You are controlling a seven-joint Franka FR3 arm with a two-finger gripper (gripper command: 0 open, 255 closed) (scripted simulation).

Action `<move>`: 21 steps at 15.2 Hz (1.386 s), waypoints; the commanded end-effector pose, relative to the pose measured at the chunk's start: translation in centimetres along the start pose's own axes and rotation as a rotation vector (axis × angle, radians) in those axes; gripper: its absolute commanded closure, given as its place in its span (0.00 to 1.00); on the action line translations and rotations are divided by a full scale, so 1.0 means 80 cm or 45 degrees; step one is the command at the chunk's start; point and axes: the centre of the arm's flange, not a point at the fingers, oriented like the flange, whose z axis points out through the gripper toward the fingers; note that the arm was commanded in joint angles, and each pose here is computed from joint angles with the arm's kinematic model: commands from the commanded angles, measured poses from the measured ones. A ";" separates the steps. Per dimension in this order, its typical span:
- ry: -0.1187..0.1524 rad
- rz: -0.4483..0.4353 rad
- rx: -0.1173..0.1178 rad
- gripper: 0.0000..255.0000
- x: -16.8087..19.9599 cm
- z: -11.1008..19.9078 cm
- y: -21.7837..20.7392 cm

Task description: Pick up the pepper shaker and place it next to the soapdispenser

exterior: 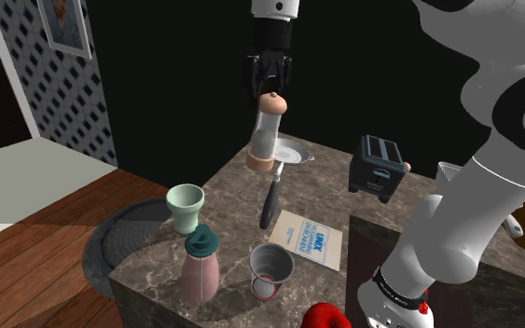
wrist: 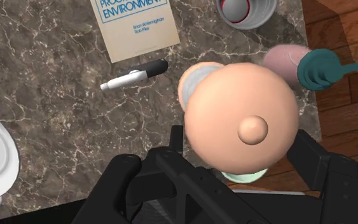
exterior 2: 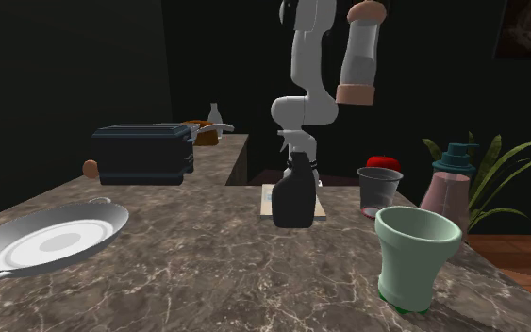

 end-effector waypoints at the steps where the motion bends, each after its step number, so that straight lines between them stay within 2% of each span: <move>1: 0.000 0.002 0.001 1.00 0.011 0.002 -0.032; 12: 0.000 0.002 0.001 1.00 0.065 -0.003 -0.199; 21: 0.000 0.002 0.001 1.00 0.071 0.057 -0.199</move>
